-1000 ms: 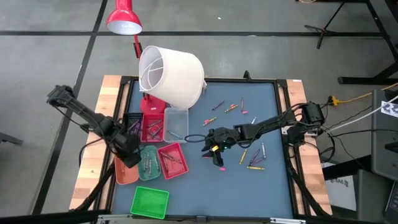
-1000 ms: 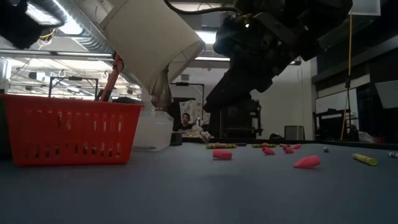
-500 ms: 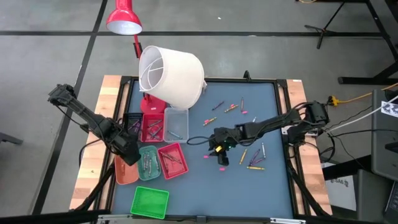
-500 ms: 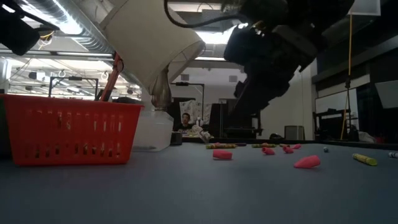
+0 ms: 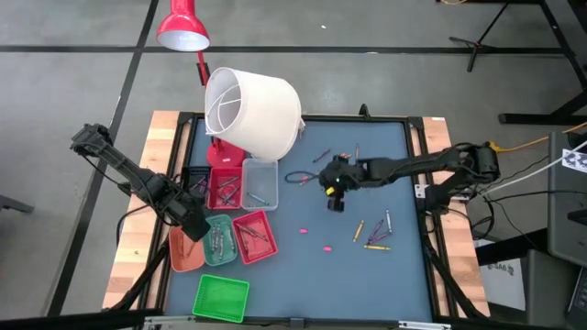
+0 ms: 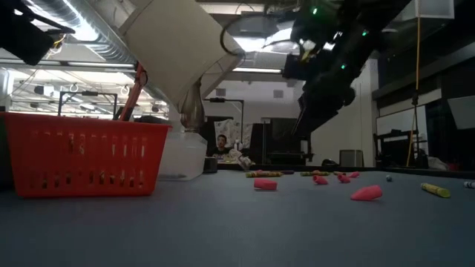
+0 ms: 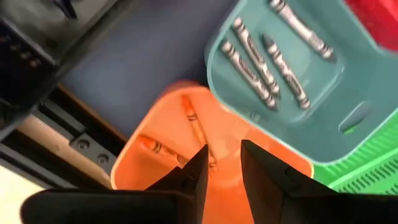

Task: Sort crayons
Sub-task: Put the brown crayon into the bottom red bin

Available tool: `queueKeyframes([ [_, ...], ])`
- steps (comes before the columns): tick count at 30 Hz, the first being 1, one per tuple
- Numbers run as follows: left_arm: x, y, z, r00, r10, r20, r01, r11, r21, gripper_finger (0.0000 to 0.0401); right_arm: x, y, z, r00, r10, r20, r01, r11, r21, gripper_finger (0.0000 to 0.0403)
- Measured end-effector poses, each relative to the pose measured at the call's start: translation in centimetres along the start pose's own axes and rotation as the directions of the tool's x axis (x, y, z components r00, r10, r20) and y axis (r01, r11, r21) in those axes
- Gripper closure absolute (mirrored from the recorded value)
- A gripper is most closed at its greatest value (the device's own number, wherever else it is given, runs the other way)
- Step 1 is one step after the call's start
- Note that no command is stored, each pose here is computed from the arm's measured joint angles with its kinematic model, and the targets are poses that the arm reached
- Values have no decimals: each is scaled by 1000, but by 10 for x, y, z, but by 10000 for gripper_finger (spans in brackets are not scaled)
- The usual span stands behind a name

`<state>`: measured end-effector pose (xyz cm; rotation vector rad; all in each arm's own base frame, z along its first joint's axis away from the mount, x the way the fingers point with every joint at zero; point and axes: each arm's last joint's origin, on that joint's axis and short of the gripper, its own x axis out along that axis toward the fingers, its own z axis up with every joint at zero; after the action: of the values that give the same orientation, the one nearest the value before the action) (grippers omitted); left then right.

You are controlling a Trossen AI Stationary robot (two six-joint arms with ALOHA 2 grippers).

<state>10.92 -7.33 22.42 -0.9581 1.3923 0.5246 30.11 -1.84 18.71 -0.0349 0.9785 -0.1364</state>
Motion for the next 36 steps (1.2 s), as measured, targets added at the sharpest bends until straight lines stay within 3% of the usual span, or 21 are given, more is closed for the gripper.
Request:
queueKeyframes([
  [5, 0, 0, 1, 1000, -1, 20, 1, 1000, 0, 321, 2, -38, -9, 995, -58, -83, 63, 996, 58, 276],
  [10, 0, 0, 1, 1000, -3, 22, 3, 1000, 1, 321, 1, -80, -22, 981, -118, -152, 146, 971, 191, 276],
  [18, 0, 0, 2, 998, -2, 63, 2, 1000, 1, 321, -3, -133, -43, 953, -199, -230, 290, 822, 490, 276],
  [21, 0, 0, 2, 998, -2, 64, 2, 1000, 1, 321, 0, -143, -54, 923, -228, -310, 367, 764, 531, 276],
  [24, 0, 0, 2, 998, -2, 64, 2, 1000, 1, 321, 6, -147, -61, 900, -236, -368, 413, 732, 541, 276],
  [32, 0, 0, 2, 998, -2, 65, 2, 1000, 1, 321, 21, -148, -69, 849, -272, -453, 503, 677, 537, 276],
  [36, 0, 0, 2, 998, -2, 65, 2, 1000, 1, 321, 28, -148, -73, 841, -263, -474, 511, 676, 531, 276],
])
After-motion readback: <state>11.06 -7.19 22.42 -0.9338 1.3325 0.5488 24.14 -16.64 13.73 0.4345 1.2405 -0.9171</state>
